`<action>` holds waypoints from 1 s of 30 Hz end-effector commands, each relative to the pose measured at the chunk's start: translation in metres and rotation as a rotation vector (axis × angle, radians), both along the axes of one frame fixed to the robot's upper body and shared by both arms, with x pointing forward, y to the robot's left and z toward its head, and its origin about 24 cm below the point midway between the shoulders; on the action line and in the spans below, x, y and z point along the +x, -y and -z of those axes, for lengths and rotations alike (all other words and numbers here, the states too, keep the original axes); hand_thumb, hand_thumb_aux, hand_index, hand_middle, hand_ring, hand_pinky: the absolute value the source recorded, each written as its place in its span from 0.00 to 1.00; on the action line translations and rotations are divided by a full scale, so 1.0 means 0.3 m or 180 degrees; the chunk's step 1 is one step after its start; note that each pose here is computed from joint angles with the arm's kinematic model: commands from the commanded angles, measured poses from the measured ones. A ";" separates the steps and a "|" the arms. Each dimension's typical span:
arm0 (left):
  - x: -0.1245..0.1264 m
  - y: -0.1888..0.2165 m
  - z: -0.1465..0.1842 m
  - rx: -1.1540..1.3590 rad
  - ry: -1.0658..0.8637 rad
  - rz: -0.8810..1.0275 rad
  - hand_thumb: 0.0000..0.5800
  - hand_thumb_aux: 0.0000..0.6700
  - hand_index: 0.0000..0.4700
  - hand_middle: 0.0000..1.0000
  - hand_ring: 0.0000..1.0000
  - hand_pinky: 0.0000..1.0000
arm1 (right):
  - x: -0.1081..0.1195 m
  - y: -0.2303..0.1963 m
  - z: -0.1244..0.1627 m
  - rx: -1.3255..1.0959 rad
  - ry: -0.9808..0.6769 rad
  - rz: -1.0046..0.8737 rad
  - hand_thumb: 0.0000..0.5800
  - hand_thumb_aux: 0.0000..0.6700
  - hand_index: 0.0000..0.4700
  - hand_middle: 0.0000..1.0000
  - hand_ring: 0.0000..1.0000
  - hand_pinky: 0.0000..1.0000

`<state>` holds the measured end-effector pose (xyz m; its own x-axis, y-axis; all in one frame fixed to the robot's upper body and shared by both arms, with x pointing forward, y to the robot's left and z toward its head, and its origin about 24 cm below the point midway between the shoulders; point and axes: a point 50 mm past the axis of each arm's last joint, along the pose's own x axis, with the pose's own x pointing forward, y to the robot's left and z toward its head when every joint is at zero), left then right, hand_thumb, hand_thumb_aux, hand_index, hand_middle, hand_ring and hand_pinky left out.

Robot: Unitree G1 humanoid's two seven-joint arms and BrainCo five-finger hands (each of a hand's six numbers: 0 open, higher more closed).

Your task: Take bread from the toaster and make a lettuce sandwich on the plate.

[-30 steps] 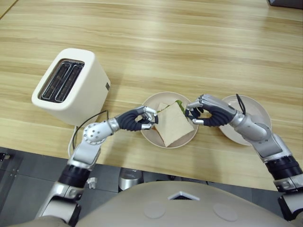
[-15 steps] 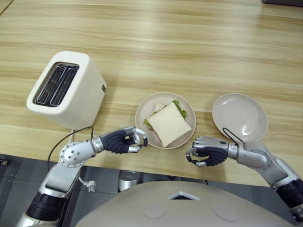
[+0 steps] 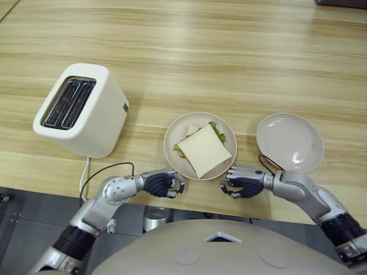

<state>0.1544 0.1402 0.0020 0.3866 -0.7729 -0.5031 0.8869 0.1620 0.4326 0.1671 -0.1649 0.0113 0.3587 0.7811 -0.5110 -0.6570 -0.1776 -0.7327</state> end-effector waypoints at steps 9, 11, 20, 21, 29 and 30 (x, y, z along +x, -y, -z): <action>0.155 0.007 0.043 0.0165 0.0384 -0.0665 1.00 1.00 0.98 1.00 1.00 1.00 | 0.177 -0.053 0.015 -0.0089 0.0486 0.0281 1.00 1.00 0.98 1.00 1.00 1.00; 0.191 0.012 0.042 0.0142 0.0429 -0.0762 1.00 1.00 0.98 1.00 1.00 1.00 | 0.221 -0.066 0.017 -0.0113 0.0542 0.0297 1.00 1.00 0.98 1.00 1.00 1.00; 0.402 0.039 0.028 0.0125 0.0603 -0.1102 1.00 1.00 0.98 1.00 1.00 1.00 | 0.455 -0.154 -0.028 -0.0178 0.0805 0.0305 1.00 1.00 0.98 1.00 1.00 1.00; 0.434 0.044 0.023 0.0120 0.0626 -0.1152 1.00 1.00 0.98 1.00 1.00 1.00 | 0.483 -0.163 -0.034 -0.0210 0.0847 0.0338 1.00 1.00 0.98 1.00 1.00 1.00; 0.617 0.091 -0.042 -0.0080 0.0929 -0.1573 0.95 0.77 0.76 0.00 0.00 0.00 | 0.621 -0.203 -0.101 -0.0045 0.1297 0.0817 1.00 1.00 0.98 0.77 0.77 0.77; 0.625 0.092 -0.051 -0.0148 0.0993 -0.1636 0.37 0.21 0.20 0.00 0.00 0.00 | 0.626 -0.205 -0.114 0.0070 0.1379 0.0865 1.00 1.00 0.98 0.46 0.46 0.46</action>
<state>0.3420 0.1053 0.0247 0.8118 -0.5117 -0.2814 0.5518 0.5145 0.6563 0.3526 -0.1012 0.0438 0.6952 0.6510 -0.3048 -0.3514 -0.0621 -0.9342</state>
